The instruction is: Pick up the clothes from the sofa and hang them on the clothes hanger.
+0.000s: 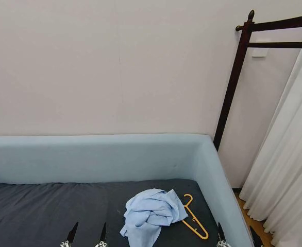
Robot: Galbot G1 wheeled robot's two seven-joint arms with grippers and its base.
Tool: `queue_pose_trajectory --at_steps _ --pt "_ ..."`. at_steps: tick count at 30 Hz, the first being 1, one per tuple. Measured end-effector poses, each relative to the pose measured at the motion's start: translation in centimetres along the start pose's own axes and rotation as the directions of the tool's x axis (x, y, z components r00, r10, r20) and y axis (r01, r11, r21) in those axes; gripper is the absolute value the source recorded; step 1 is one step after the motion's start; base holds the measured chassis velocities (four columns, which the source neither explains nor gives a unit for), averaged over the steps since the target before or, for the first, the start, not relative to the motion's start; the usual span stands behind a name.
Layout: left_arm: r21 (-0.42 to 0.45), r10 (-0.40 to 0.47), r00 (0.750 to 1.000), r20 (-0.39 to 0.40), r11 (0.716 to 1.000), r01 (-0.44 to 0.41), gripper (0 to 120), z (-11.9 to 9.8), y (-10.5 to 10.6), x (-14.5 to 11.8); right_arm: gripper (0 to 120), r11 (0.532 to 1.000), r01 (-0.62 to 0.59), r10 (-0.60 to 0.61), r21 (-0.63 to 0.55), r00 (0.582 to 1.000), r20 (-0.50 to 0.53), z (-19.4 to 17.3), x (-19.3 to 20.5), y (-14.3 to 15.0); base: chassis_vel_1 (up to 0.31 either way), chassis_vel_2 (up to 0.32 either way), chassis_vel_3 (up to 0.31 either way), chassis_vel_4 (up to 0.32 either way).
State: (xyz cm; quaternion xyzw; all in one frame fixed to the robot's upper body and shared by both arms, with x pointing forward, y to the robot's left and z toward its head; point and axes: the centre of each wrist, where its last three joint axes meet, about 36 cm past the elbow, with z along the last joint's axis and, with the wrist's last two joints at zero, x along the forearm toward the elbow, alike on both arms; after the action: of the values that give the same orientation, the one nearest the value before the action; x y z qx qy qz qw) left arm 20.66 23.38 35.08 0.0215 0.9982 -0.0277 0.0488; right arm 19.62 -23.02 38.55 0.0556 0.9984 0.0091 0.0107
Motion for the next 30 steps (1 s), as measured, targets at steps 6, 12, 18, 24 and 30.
queue_pose_trajectory --at_steps 6,12,18,24,30 --pt "0.002 -0.021 1.0 -0.02 1.0 0.021 100 -0.4 0.0 0.3 100 0.999 0.025 -0.025 0.028 1.0 0.018 -0.1 0.1 -0.1 0.0 0.0 0.0 0.0" --pt "0.025 -0.022 0.999 -0.032 0.999 0.022 100 -1.1 0.0 -0.4 100 0.999 0.028 -0.029 0.043 0.999 0.019 0.5 -0.4 -0.3 0.0 0.0 0.0 0.0" --pt "0.036 -0.012 0.999 -0.051 0.999 0.014 100 -1.1 0.2 -1.4 100 1.0 -0.004 0.003 0.019 1.0 0.027 2.0 -1.1 -0.2 0.0 0.0 0.0 0.0" --pt "0.04 -0.044 0.998 -0.042 0.998 0.046 100 -0.2 0.6 -1.8 100 0.999 0.043 -0.044 0.026 0.999 0.022 2.0 -1.2 0.5 0.0 0.0 0.0 0.0" --pt "0.033 -0.04 0.996 -0.074 0.999 0.043 100 1.1 1.2 -1.5 100 0.998 0.061 -0.063 -0.033 0.996 -0.065 1.1 -2.4 -0.4 0.0 0.0 0.0 0.0"
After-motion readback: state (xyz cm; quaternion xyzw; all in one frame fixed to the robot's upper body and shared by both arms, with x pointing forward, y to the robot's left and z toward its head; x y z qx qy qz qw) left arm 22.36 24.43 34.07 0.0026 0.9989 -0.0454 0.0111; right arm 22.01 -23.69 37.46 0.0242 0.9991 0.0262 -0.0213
